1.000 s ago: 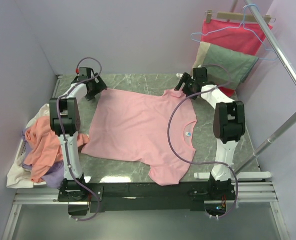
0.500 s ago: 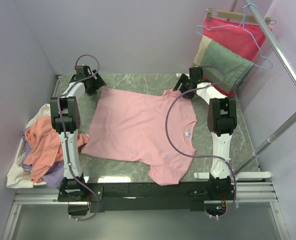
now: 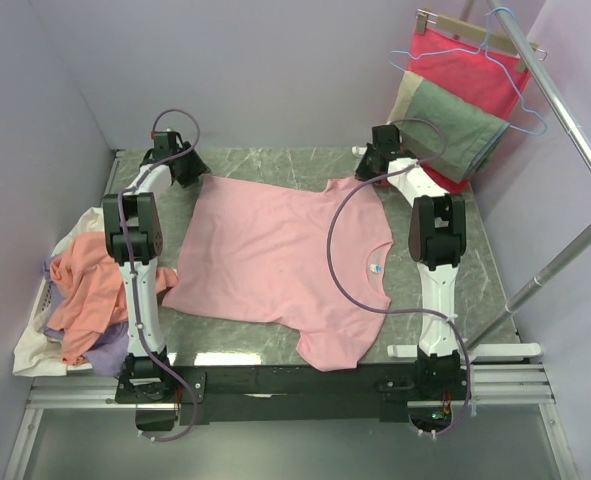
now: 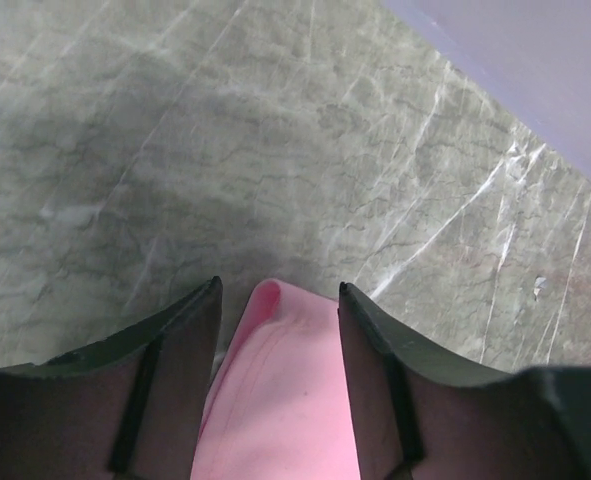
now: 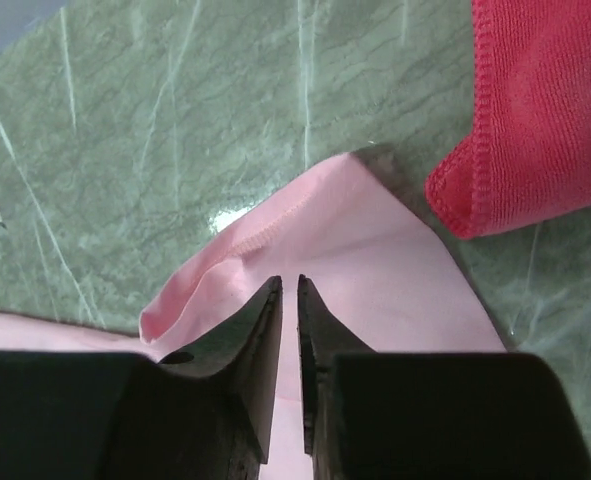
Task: Fold and stack the t-shirts
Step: Flatten out the tshirt
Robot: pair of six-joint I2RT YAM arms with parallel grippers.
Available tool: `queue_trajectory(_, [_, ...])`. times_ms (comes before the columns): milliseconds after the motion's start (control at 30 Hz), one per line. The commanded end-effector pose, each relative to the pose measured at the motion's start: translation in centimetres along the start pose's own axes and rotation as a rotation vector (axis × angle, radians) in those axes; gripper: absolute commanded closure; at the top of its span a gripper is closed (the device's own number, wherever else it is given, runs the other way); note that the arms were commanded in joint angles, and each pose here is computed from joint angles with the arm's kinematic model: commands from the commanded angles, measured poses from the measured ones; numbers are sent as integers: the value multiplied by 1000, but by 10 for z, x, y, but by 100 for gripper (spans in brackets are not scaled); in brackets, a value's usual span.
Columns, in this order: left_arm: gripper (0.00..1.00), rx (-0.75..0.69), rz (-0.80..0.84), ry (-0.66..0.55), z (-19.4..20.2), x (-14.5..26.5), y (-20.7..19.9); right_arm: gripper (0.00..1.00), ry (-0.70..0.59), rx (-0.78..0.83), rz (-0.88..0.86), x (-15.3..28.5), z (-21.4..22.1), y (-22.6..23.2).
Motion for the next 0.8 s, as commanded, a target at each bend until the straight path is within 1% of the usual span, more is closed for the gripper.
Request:
queue_trajectory(0, [44, -6, -39, 76, 21, -14, 18, 82, -10, 33, 38, -5, -6, -2])
queue_trajectory(33, [48, -6, -35, 78, 20, -14, 18, 84, -6, 32, 41, -6, -6, -4])
queue_trajectory(100, [47, -8, -38, 81, 21, -15, 20, 90, -5, 39, 46, -4, -6, -4])
queue_trajectory(133, [47, -10, -36, 81, 21, -14, 19, 89, -3, 43, 47, -3, -7, -4])
queue_trajectory(167, [44, -11, -34, 79, 21, -13, 19, 84, 0, 47, 48, -2, -5, -4])
queue_trajectory(200, [41, -13, -32, 75, 20, -13, 18, 74, -14, 50, 67, 1, -9, -7])
queue_trajectory(233, [35, -13, -30, 70, 20, -11, 17, 68, -23, 53, 76, 3, -11, -8])
queue_trajectory(267, [26, -16, -30, 63, 19, -10, 17, 57, -23, 53, 92, 3, -8, -12])
queue_trajectory(300, [23, -16, -29, 61, 18, -10, 18, 44, -39, 55, 108, 6, -12, -14])
queue_trajectory(333, [18, -15, -24, 60, 16, -9, 17, 41, -44, 59, 119, 7, -12, -16])
queue_trajectory(400, [16, -9, -21, 60, 15, -9, 17, 34, -39, 72, 143, 4, -12, -20])
queue_trajectory(500, [16, 0, -12, 67, 14, -11, 19, 33, -24, 65, 137, -3, -16, -23])
queue_trajectory(567, [17, 9, -12, 69, 14, -12, 21, 33, -33, 58, 138, -3, -24, -23])
queue_trajectory(600, [18, 9, -6, 76, 15, -13, 21, 32, -20, 57, 132, -8, -21, -24])
queue_trajectory(633, [19, 8, -1, 79, 16, -13, 20, 32, -42, 50, 129, -5, -34, -22])
queue_trajectory(700, [20, 13, -3, 92, 19, -16, 23, 31, -7, 45, 125, -13, -25, -25])
queue_trajectory(733, [21, 14, 2, 95, 20, -17, 22, 31, -33, 34, 111, -11, -38, -23])
queue_trajectory(767, [21, 17, 4, 102, 21, -17, 22, 31, 2, 27, 114, -12, -34, -27])
Point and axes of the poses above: each gripper's point midway between its finger pads, its own x axis back along the fingers, its own y axis along the line the jaws close on, z = x × y, the point moved 2 cm from there along x, back along the fingers, and after that the axes turned 14 degrees about x, right-handed, at the moved point
